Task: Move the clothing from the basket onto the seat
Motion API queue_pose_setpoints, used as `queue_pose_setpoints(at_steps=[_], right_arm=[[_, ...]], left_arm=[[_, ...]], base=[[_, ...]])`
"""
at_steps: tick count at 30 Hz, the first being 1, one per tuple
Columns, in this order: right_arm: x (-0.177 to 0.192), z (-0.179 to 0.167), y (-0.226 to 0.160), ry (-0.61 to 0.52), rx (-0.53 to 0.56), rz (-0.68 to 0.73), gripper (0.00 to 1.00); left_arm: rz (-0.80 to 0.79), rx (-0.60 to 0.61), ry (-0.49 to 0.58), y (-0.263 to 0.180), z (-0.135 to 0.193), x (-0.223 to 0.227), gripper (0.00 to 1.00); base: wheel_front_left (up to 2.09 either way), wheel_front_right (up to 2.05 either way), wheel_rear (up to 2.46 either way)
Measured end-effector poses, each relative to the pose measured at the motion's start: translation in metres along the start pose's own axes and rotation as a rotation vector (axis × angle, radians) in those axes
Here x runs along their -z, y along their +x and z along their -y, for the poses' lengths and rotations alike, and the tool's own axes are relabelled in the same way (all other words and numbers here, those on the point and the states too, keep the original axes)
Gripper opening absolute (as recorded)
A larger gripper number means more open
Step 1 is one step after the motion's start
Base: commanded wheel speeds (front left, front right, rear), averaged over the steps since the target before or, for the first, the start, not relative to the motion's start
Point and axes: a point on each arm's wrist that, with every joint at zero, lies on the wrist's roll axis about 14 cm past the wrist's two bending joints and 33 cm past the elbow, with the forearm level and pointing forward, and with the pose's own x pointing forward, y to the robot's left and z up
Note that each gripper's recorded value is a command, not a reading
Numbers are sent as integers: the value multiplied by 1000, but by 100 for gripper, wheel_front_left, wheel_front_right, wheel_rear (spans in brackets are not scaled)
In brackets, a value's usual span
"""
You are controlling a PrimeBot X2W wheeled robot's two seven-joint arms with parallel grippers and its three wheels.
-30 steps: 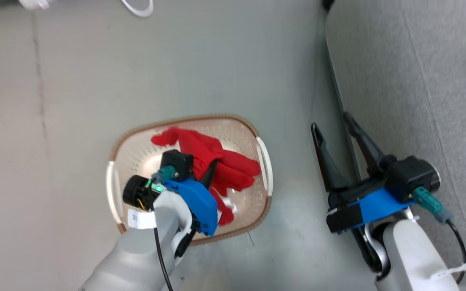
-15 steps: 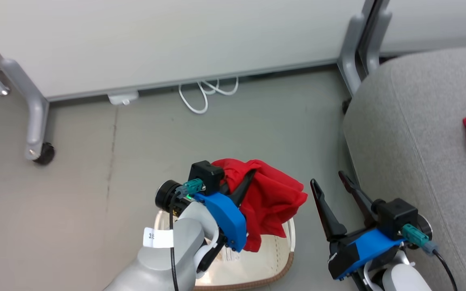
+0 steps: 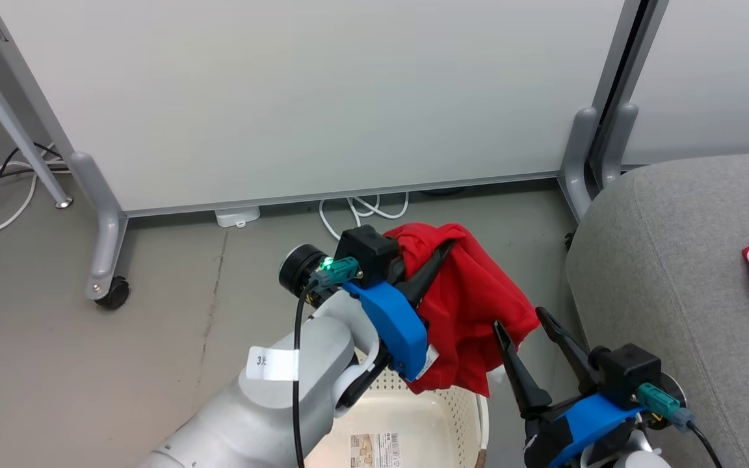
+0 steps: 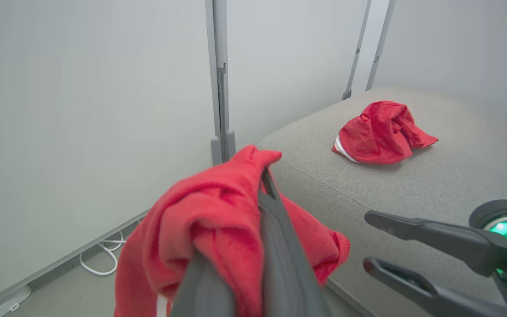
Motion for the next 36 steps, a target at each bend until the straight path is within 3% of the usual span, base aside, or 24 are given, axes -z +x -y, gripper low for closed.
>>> queue_pose_setpoints(at_steps=[10, 26, 36], right_arm=[[0, -6, -3, 0, -14, -3, 100], [2, -6, -5, 7, -11, -13, 100], [-6, -4, 15, -34, -23, -45, 100]], left_arm=[[34, 27, 28, 1, 8, -21, 0], [2, 40, 10, 2, 11, -10, 0], [-15, 52, 11, 3, 14, -4, 0]], base=[[0, 0, 0], [0, 0, 0], [0, 0, 0]])
